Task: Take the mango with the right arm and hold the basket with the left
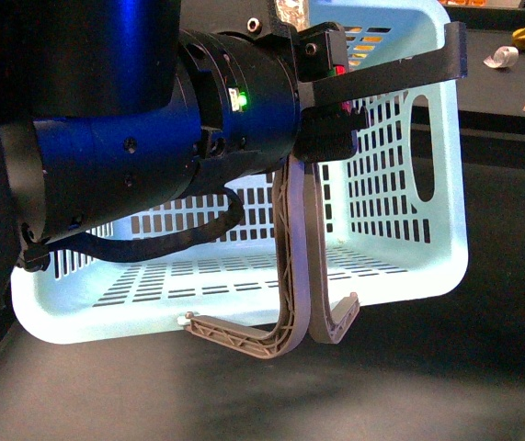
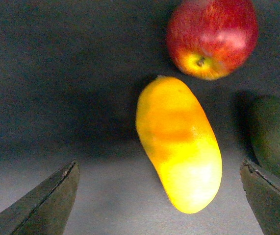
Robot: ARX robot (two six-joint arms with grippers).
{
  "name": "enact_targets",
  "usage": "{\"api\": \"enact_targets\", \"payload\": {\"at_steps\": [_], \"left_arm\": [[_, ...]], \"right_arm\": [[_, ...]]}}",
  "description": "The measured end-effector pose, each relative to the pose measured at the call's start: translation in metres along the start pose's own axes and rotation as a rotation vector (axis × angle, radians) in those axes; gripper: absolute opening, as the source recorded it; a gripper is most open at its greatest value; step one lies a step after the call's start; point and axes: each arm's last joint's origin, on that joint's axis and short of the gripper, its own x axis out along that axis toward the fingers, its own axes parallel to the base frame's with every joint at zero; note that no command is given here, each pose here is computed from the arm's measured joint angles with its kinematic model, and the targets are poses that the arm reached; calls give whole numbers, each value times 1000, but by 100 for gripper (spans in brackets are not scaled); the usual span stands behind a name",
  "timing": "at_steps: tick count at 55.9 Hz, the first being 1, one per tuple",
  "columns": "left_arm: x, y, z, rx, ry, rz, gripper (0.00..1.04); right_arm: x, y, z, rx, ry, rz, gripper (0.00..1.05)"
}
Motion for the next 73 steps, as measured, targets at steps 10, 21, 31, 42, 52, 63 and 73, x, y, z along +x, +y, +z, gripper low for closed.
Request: {"api": "enact_targets", "payload": {"at_steps": [10, 21, 31, 42, 52, 63, 73], "left_arm": [[0, 0, 0, 0, 0, 0, 6], [0, 0, 0, 0, 0, 0, 6], [0, 0, 0, 0, 0, -1, 6], [0, 0, 0, 0, 0, 0, 6], [0, 0, 0, 0, 0, 0, 6], [0, 0, 0, 0, 0, 0, 6], [0, 0, 0, 0, 0, 0, 6]], "right_arm": [[24, -11, -11, 12, 52, -31, 97], [44, -17, -11, 17, 69, -47, 97], [59, -19, -9, 18, 71, -56, 97], [70, -19, -7, 18, 79, -63, 97], [77, -22, -9, 26, 83, -89, 97], [78, -26, -10, 42, 80, -91, 77], [69, -30, -11, 79, 88, -63, 61]]}}
